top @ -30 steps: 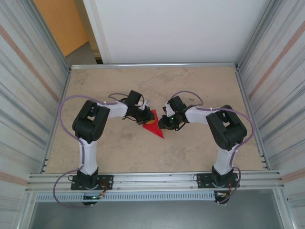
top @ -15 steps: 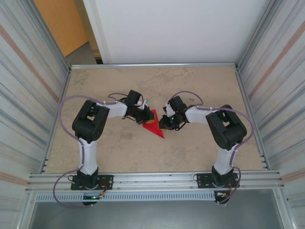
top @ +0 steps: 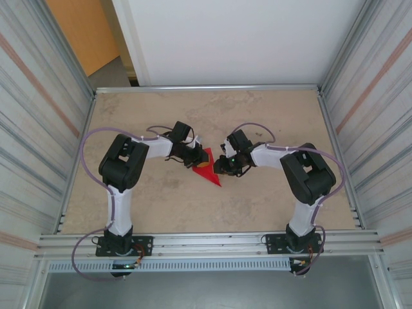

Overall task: Fold a paper plane with a square sheet of paper (pick it up from the middle)
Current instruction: Fourth fold the wing at the center of the table.

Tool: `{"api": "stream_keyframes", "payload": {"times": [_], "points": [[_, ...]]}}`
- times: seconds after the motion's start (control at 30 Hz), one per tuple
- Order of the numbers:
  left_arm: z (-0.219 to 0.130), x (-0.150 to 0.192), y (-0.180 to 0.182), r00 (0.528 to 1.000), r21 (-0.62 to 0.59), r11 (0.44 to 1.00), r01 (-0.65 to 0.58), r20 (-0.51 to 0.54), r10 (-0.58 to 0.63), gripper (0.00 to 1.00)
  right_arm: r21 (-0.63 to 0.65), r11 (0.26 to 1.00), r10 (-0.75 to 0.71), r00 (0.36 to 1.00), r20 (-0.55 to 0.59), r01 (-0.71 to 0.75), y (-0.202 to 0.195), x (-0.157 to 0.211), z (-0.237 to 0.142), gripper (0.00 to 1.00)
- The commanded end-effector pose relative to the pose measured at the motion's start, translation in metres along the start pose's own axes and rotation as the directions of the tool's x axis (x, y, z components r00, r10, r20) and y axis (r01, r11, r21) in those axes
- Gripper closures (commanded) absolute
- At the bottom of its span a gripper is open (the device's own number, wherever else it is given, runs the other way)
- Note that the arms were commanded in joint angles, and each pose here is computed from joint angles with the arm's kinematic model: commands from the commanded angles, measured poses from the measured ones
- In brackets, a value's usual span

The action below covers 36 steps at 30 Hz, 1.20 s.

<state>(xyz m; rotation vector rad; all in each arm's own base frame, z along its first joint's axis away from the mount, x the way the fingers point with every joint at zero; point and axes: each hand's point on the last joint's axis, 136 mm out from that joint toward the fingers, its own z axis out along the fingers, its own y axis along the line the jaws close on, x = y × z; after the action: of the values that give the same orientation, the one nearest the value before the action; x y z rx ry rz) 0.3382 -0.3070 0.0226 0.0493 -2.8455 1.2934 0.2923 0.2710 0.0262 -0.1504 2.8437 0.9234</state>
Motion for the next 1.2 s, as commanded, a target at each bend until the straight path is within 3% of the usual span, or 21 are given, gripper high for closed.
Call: {"api": "stream_keyframes", "payload": {"times": [0.0, 0.27, 0.43, 1.17], "points": [[0.006, 0.012, 0.032, 0.997, -0.102, 0.993, 0.067, -0.04, -0.071, 0.88, 0.023, 0.999, 0.027, 0.995, 0.097, -0.029, 0.005, -0.013, -0.028, 0.66], [0.013, 0.014, 0.042, 0.994, -0.118, 0.989, 0.086, -0.056, -0.093, 0.89, -0.141, 0.985, -0.096, 0.995, -0.006, 0.094, 0.05, 0.001, -0.014, 0.78], [0.014, 0.015, 0.043, 0.993, -0.116, 0.989, 0.091, -0.063, -0.098, 0.89, -0.173, 0.982, -0.082, 0.996, -0.029, 0.076, 0.051, 0.0, 0.0, 0.84], [0.017, 0.019, 0.055, 0.986, -0.164, 0.977, 0.135, -0.072, -0.148, 0.89, -0.033, 0.999, -0.014, 0.988, -0.153, 0.009, -0.002, 0.022, 0.03, 0.88]]}}
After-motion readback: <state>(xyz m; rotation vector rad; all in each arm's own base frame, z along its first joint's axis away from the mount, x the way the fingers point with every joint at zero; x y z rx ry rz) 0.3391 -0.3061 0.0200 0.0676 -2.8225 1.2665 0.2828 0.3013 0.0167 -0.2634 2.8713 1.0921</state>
